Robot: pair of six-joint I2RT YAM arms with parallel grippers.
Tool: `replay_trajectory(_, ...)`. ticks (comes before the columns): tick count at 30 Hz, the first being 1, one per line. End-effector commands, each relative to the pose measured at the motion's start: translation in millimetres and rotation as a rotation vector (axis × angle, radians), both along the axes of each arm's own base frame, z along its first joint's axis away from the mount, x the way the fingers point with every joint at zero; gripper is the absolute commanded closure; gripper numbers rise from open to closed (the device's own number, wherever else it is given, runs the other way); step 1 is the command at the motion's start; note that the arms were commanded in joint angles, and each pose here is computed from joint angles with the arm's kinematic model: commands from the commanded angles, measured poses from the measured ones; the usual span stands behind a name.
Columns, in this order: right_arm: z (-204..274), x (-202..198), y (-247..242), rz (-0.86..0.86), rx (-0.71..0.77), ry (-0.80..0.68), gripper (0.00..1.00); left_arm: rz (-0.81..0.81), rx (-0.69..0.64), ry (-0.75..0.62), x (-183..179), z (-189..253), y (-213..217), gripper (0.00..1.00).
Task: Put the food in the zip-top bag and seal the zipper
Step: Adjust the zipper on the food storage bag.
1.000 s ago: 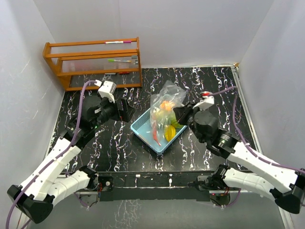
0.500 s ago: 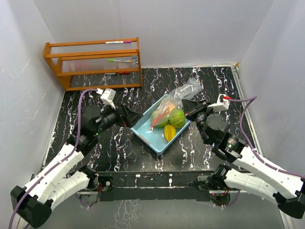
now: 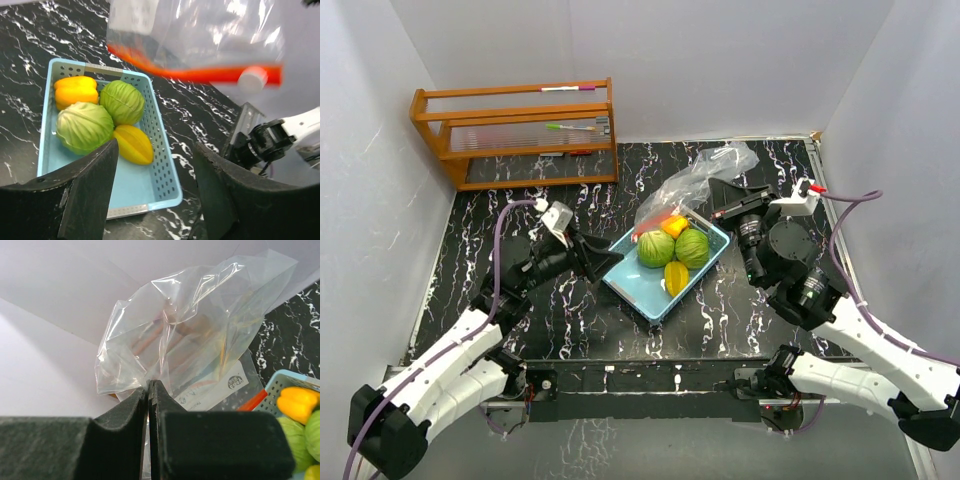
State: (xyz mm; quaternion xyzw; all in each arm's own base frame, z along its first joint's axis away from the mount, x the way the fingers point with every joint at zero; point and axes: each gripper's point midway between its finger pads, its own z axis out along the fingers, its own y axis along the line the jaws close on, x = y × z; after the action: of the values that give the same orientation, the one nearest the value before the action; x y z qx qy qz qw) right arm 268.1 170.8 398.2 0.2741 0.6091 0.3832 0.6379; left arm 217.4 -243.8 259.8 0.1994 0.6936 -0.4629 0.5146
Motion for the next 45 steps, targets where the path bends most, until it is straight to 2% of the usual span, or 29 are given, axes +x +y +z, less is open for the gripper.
replay_trajectory(1,47.7,-0.7,-6.2,-0.027,0.090,-0.077,0.92,-0.058,-0.060,-0.307,-8.8,20.4,-2.4,0.42)
replay_trajectory(3,54.2,-0.1,-3.5,-0.019,0.095,-0.084,0.92,-0.028,-0.077,-0.395,-7.5,26.2,1.3,0.45)
replay_trajectory(5,60.3,-0.8,0.2,0.000,0.100,-0.093,0.92,0.024,-0.049,-0.442,1.8,27.1,3.5,0.52)
replay_trajectory(7,63.3,-1.5,4.2,0.021,0.106,-0.096,0.92,0.037,-0.016,-0.482,8.3,26.7,-1.1,0.50)
replay_trajectory(9,64.2,-2.0,7.9,0.039,0.119,-0.095,0.92,0.051,-0.020,-0.542,12.0,33.1,-7.4,0.32)
replay_trajectory(11,62.1,-1.8,14.9,0.067,0.125,-0.089,0.92,0.113,-0.010,-0.635,22.2,38.6,-17.5,0.03)
replay_trajectory(20,57.2,-3.4,21.1,0.099,0.124,-0.077,0.92,0.177,-0.036,-0.780,33.6,49.5,-45.6,0.03)
replay_trajectory(27,48.8,-9.2,18.7,0.118,0.130,-0.054,0.92,0.366,-0.070,-0.881,46.5,63.5,-27.3,0.03)
replay_trajectory(30,41.5,-11.2,18.9,0.128,0.136,-0.043,0.92,0.332,-0.050,-0.901,48.6,58.8,-38.1,0.03)
replay_trajectory(36,36.1,-12.7,21.3,0.145,0.137,-0.028,0.92,0.318,-0.111,-0.882,51.6,64.7,-48.1,0.03)
replay_trajectory(45,46.0,-13.5,16.2,0.129,0.137,-0.042,0.92,0.247,-0.050,-0.855,45.7,41.4,-53.9,0.03)
